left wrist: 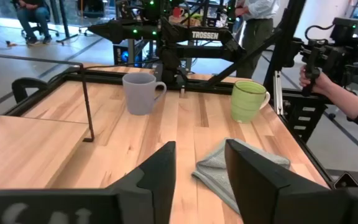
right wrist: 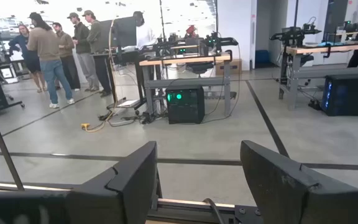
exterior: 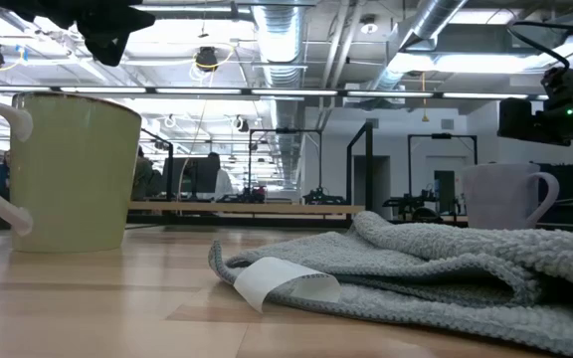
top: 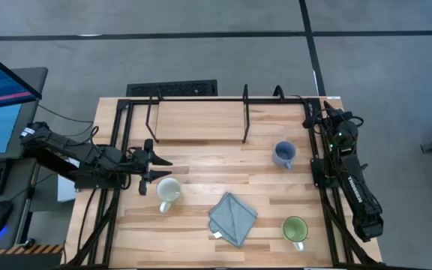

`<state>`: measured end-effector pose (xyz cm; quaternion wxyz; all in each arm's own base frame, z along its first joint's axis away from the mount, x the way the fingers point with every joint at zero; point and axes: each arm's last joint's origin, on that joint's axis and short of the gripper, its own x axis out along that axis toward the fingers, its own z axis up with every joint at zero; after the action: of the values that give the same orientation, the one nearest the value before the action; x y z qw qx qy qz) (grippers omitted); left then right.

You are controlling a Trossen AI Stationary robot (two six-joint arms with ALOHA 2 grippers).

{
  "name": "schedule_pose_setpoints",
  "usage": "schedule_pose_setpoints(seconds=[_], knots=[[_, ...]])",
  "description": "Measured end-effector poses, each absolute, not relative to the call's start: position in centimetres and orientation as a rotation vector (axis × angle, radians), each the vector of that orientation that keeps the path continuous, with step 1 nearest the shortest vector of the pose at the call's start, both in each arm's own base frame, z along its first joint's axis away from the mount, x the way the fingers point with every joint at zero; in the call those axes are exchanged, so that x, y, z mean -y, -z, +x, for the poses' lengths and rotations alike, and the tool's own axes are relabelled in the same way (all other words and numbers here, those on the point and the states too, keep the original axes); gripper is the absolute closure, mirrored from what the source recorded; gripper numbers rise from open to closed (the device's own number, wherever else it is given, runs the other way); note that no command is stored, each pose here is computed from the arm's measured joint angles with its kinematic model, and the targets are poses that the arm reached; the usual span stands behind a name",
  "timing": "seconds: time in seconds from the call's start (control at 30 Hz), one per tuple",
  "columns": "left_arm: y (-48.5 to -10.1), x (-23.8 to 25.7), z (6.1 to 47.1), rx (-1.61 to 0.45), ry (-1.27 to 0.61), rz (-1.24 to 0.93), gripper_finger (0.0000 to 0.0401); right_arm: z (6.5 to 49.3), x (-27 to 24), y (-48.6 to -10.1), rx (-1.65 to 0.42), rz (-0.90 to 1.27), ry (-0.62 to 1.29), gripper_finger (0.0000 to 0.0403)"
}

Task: Stack small to large cups/mugs on shelf
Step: Put the green mug on the shelf

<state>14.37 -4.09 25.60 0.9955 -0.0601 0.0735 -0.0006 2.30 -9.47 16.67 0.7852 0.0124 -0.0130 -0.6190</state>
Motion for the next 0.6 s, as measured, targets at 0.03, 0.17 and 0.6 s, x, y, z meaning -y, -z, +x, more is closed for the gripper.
schedule_pose_setpoints(seconds=[0.03,0.17,0.6], knots=[[-25.57,4.10,14.36,-0.150,0.004,-0.118,0.0255,2.30,9.47,-16.66,0.028,0.027,1.335,0.0147],[-25.54,4.11,14.36,-0.154,0.009,-0.107,0.0211,2.30,9.47,-16.66,0.028,0.027,1.335,0.0147],[-25.52,4.11,14.36,-0.155,0.011,-0.072,0.0131,2.30,9.47,-16.66,0.028,0.027,1.335,0.0147]])
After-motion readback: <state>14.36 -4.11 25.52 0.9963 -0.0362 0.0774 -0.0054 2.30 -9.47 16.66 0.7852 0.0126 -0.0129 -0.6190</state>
